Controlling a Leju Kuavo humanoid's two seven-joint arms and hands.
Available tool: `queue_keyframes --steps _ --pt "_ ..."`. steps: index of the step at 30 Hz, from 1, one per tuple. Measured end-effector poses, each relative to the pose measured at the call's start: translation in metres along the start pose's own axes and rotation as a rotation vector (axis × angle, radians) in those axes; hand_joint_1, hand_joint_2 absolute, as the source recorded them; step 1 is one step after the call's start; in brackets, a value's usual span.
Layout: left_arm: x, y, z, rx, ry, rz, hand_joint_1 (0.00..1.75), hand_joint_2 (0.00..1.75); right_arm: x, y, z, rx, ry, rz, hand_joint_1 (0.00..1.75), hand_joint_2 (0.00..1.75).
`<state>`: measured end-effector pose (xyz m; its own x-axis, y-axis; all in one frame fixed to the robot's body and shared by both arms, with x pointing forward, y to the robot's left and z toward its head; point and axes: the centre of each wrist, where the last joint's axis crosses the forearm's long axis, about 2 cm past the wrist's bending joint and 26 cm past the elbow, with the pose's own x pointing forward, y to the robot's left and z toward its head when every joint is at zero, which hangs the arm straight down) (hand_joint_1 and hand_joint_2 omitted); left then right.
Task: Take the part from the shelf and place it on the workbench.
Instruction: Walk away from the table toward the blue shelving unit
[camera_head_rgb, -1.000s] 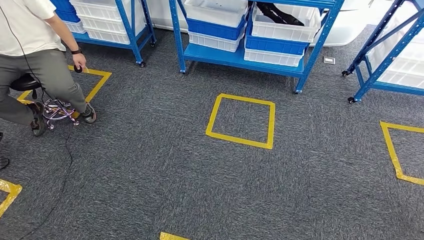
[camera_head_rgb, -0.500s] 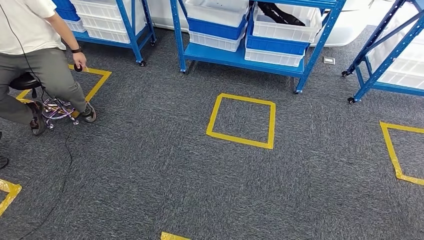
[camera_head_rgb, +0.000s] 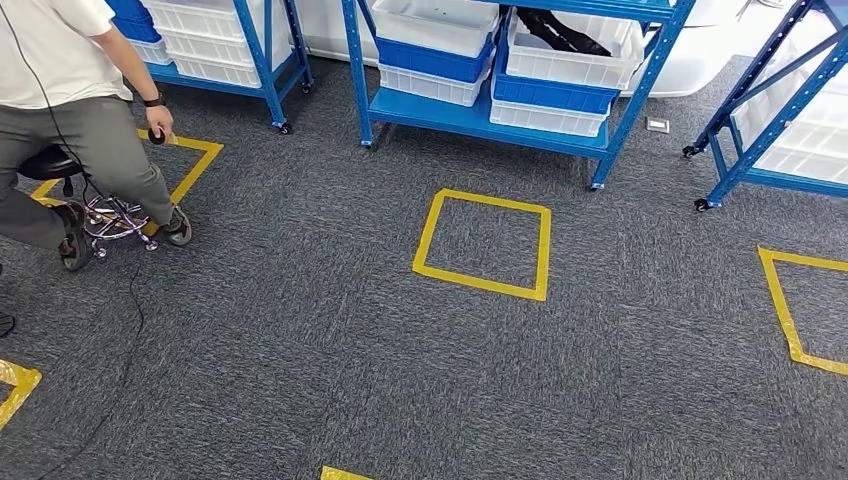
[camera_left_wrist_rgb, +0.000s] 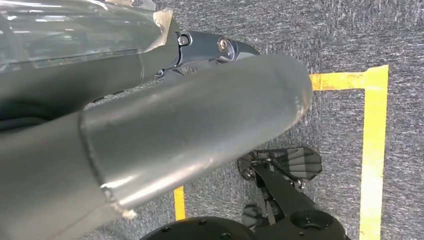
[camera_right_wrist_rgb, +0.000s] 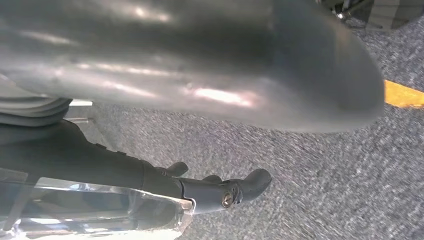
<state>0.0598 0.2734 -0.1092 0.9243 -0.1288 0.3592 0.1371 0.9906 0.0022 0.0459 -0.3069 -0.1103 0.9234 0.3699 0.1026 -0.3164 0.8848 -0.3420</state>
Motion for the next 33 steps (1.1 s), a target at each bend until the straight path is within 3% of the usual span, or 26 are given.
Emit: queue_keyframes --steps 33 --pt "-0.0005 0.0039 0.0 0.007 -0.012 -0.008 0.0 0.0 0.0014 0.0038 0.0011 0.006 -0.009 0.004 0.0 0.0"
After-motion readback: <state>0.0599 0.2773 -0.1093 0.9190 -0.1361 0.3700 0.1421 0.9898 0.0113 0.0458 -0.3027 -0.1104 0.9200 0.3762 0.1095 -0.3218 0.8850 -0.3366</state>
